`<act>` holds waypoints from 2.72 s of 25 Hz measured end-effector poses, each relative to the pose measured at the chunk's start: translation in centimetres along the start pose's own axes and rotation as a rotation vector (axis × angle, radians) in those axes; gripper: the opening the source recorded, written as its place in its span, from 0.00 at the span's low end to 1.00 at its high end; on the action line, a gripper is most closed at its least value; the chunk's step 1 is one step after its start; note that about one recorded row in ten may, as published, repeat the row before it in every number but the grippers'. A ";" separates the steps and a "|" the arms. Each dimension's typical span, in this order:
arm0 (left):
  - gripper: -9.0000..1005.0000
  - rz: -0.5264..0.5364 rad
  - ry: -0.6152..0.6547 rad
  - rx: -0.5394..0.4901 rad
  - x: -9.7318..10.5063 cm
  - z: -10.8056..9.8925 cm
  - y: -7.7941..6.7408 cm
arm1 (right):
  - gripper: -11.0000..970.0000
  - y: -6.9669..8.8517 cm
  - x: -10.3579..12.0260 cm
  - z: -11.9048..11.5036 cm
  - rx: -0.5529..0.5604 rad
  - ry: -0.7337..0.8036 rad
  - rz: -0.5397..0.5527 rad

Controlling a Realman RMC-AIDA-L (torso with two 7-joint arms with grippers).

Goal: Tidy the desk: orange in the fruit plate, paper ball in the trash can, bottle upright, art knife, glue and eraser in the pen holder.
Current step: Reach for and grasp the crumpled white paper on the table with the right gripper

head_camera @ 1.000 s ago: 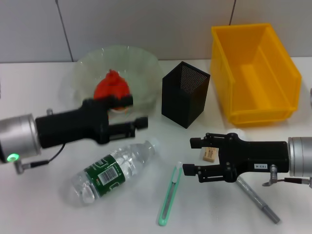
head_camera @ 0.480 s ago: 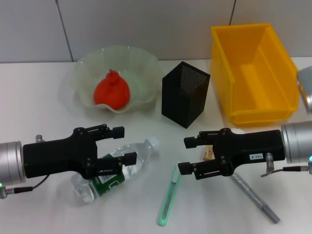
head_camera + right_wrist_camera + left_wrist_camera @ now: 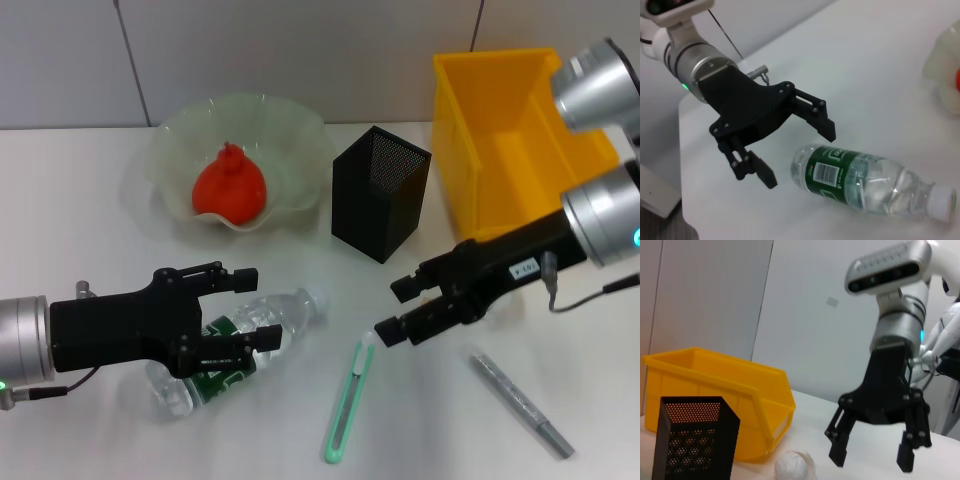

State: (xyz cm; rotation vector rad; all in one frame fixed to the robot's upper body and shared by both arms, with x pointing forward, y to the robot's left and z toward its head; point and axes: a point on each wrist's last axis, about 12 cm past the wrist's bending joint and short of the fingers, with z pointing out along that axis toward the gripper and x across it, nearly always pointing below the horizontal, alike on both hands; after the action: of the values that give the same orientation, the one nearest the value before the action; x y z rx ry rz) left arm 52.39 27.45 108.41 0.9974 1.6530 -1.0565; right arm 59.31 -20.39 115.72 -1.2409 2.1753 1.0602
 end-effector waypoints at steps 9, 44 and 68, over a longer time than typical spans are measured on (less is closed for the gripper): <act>0.81 0.008 -0.002 0.006 -0.3 0.3 0.1 | 0.85 -0.3 -3.8 -1.3 0.142 0.177 0.116; 0.81 0.015 -0.004 0.007 -0.6 0.9 0.3 | 0.85 -1.9 -4.7 1.1 0.544 0.528 0.083; 0.81 0.023 0.003 0.000 -1.0 1.5 0.7 | 0.85 -3.5 -2.9 3.3 0.574 0.516 0.016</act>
State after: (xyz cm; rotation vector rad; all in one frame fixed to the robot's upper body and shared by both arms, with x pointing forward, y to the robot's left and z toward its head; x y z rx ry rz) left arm 53.72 26.09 108.88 1.0164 1.6407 -1.0401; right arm 63.72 -17.34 114.17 -1.3005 2.5944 0.0688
